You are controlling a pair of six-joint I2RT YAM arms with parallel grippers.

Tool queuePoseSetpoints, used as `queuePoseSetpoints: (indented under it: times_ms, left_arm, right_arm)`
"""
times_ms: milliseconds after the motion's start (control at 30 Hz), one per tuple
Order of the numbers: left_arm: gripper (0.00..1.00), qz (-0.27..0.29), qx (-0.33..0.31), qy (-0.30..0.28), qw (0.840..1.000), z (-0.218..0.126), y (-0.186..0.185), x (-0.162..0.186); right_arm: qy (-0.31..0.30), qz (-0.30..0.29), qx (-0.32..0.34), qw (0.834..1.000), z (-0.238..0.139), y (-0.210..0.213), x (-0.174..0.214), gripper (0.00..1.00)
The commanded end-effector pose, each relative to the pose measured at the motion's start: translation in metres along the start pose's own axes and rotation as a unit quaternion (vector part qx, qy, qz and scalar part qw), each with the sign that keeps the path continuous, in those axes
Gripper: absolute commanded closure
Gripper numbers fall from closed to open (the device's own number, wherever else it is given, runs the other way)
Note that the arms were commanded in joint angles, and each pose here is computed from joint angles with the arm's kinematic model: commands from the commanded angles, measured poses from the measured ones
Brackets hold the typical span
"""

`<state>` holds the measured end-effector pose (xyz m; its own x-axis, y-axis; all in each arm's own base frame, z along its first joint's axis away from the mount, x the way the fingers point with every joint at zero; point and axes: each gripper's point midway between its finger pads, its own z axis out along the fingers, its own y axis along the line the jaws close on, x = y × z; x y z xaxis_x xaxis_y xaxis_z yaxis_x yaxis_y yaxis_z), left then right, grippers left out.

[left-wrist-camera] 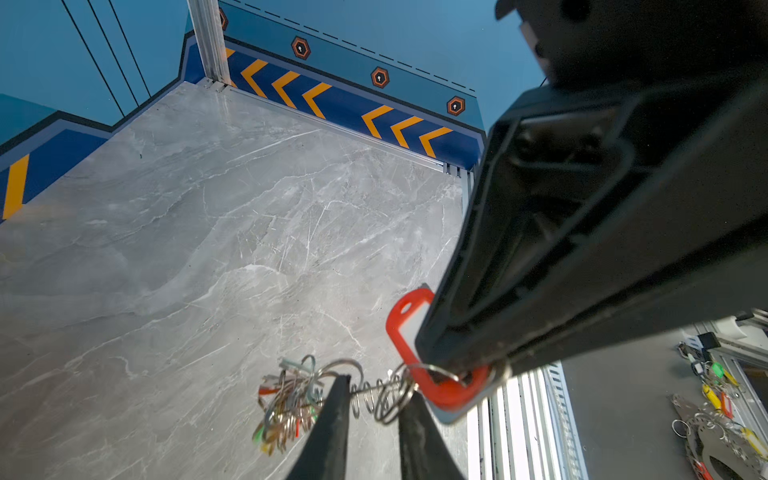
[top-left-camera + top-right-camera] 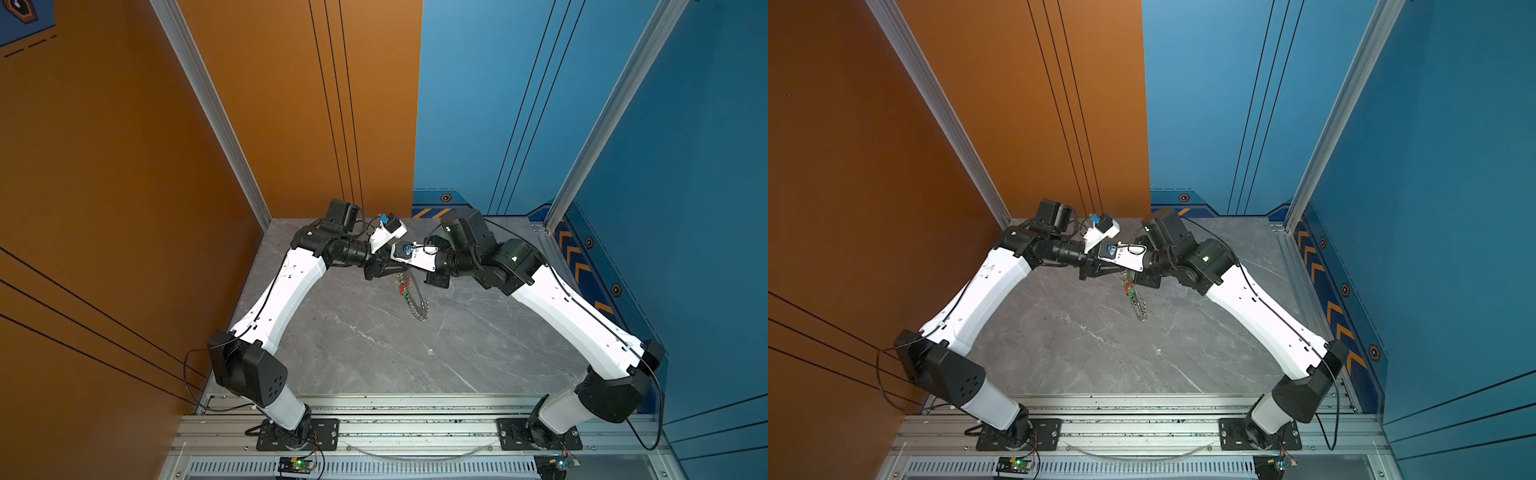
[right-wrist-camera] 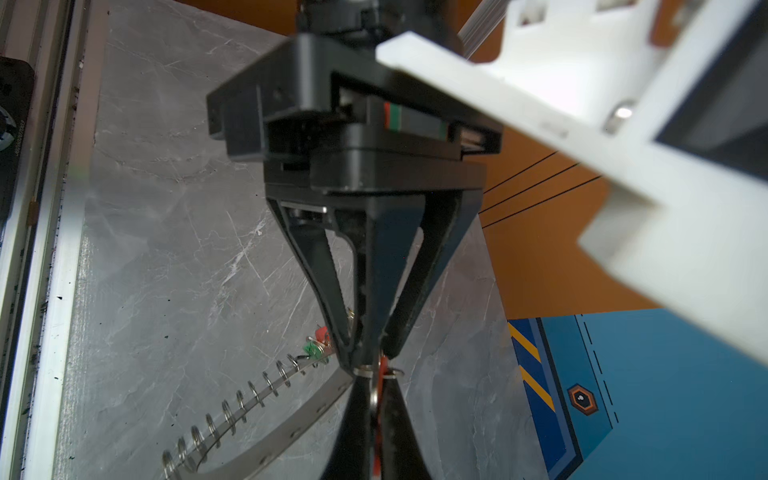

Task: Remove the keys from the keyring

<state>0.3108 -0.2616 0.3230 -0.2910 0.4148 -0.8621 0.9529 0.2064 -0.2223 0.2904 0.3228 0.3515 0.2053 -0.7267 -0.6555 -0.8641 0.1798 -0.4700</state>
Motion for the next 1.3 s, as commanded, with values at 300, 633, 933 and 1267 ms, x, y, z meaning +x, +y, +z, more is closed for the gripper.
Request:
queuePoseSetpoints:
  times_ms: [300, 633, 933, 1267]
  left_arm:
    - [0.43, -0.014, -0.075, -0.016, 0.997, -0.028, 0.011, -0.003]
    - [0.28, -0.042, -0.113, -0.095, 0.988, -0.044, -0.007, -0.001]
    - [0.2, -0.06, -0.153, -0.127, 0.978, -0.035, -0.028, 0.022]
    - [0.18, -0.052, -0.184, -0.089, 0.978, -0.01, -0.015, 0.051]
  right_arm:
    - [-0.016, 0.021, 0.045, 0.999, -0.015, -0.011, -0.006, 1.0]
    - [0.0, 0.036, 0.086, 0.996, -0.009, -0.02, 0.002, 1.0]
    - [0.005, 0.051, 0.11, 0.993, -0.002, -0.02, 0.0, 1.0]
    - [0.003, 0.071, 0.112, 0.991, -0.004, -0.018, -0.006, 1.0]
